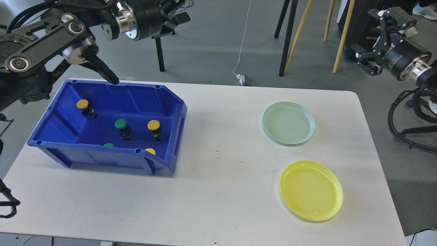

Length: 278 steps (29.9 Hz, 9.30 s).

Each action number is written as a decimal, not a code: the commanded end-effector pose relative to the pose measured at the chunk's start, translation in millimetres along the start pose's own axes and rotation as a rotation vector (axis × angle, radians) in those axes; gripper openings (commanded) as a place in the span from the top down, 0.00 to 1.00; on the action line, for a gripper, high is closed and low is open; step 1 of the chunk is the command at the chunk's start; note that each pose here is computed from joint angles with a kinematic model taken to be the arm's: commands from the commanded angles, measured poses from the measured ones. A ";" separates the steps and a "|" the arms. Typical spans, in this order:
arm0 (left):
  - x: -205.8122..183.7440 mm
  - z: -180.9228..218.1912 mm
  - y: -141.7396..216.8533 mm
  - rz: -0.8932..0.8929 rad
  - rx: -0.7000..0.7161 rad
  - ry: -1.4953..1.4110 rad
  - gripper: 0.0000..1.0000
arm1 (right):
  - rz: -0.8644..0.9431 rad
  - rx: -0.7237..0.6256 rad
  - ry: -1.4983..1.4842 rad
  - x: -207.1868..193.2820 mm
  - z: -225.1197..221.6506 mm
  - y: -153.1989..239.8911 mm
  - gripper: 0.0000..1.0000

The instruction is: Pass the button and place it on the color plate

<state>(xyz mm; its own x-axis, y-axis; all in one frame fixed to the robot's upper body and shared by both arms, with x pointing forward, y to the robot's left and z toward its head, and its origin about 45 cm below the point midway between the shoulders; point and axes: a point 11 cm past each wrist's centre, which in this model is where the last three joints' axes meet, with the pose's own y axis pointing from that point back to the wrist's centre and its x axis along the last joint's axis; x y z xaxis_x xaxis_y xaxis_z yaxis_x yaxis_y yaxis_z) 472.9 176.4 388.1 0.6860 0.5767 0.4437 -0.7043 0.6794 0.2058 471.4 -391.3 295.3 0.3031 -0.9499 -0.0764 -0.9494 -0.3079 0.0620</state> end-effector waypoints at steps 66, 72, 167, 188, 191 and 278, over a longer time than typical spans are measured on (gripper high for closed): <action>-29.4 -269.6 126.7 -0.391 0.769 -0.758 0.01 | -0.009 -0.273 0.231 60.6 42.8 109.5 0.01; -41.5 -274.6 117.4 -0.399 0.750 -0.744 0.01 | -0.014 -0.282 0.235 59.5 45.6 109.8 0.01; -9.4 65.4 -28.2 -0.111 -0.283 0.009 0.73 | -0.474 0.281 -0.012 -175.3 -63.6 -27.1 0.02; -29.4 74.6 -53.8 -0.142 -0.298 0.043 0.72 | -0.506 0.347 -0.040 -205.9 -77.8 -39.6 0.09; -28.9 75.2 -53.6 -0.140 -0.300 0.044 0.72 | -0.496 0.355 -0.040 -205.4 -79.6 -40.4 0.16; 52.5 -59.8 43.7 0.062 0.047 -0.065 0.02 | -0.083 -0.438 0.226 -43.7 176.4 14.4 0.07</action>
<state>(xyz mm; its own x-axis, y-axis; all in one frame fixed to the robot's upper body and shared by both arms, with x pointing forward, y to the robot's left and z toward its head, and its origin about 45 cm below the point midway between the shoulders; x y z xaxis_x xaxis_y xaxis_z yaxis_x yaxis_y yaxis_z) 495.8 252.3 376.6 0.6311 0.6259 0.4582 -0.7536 0.6348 0.1708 429.9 -324.1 109.6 0.4290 -0.8929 0.1366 -0.8119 -0.3149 0.4917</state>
